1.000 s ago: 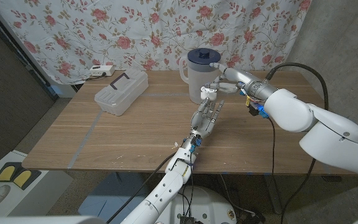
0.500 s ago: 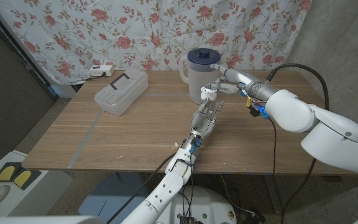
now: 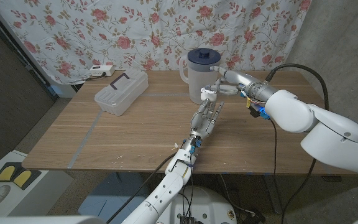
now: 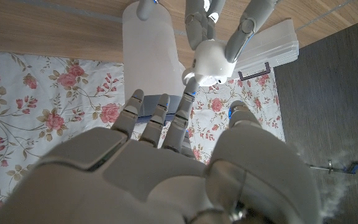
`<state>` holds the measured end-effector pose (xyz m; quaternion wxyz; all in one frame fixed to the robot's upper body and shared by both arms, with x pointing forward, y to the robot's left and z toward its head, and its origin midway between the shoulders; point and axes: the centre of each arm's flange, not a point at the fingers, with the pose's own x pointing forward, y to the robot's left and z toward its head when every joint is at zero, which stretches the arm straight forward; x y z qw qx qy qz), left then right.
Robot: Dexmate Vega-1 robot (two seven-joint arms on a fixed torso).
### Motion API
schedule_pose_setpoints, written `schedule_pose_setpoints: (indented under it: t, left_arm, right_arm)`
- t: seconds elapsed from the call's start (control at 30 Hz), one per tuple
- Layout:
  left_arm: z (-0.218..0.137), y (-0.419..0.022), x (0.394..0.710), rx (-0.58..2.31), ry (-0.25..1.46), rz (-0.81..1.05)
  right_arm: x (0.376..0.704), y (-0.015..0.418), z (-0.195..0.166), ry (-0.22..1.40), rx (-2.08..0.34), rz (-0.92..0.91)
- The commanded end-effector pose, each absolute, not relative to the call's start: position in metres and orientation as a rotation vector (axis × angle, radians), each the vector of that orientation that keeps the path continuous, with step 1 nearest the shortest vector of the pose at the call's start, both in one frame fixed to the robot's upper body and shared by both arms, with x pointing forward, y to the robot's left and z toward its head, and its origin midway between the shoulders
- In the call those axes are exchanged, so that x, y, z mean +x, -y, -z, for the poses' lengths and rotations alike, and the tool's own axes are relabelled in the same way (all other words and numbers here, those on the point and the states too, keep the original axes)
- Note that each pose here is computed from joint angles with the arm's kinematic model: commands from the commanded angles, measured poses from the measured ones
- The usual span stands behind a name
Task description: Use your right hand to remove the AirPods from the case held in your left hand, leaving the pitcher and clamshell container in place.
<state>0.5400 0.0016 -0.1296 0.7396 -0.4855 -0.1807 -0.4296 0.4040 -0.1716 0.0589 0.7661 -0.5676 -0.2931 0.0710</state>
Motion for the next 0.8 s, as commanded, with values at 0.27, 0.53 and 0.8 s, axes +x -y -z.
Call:
schedule_pose_setpoints:
  t: [0.27, 0.53, 0.8]
  left_arm:
    - [0.1255, -0.0040, 0.5397, -1.037, 0.400, 0.973]
    - [0.1236, -0.0079, 0.5411, -1.012, 0.402, 0.996]
    - [0.1235, -0.0089, 0.5428, -1.011, 0.393, 0.995]
  right_arm:
    - [0.4040, 0.1703, -0.0598, 0.623, -1.292, -0.169]
    - [0.4019, 0.1713, -0.0644, 0.613, -1.329, -0.171]
    - [0.3996, 0.1705, -0.0673, 0.605, -1.363, -0.188]
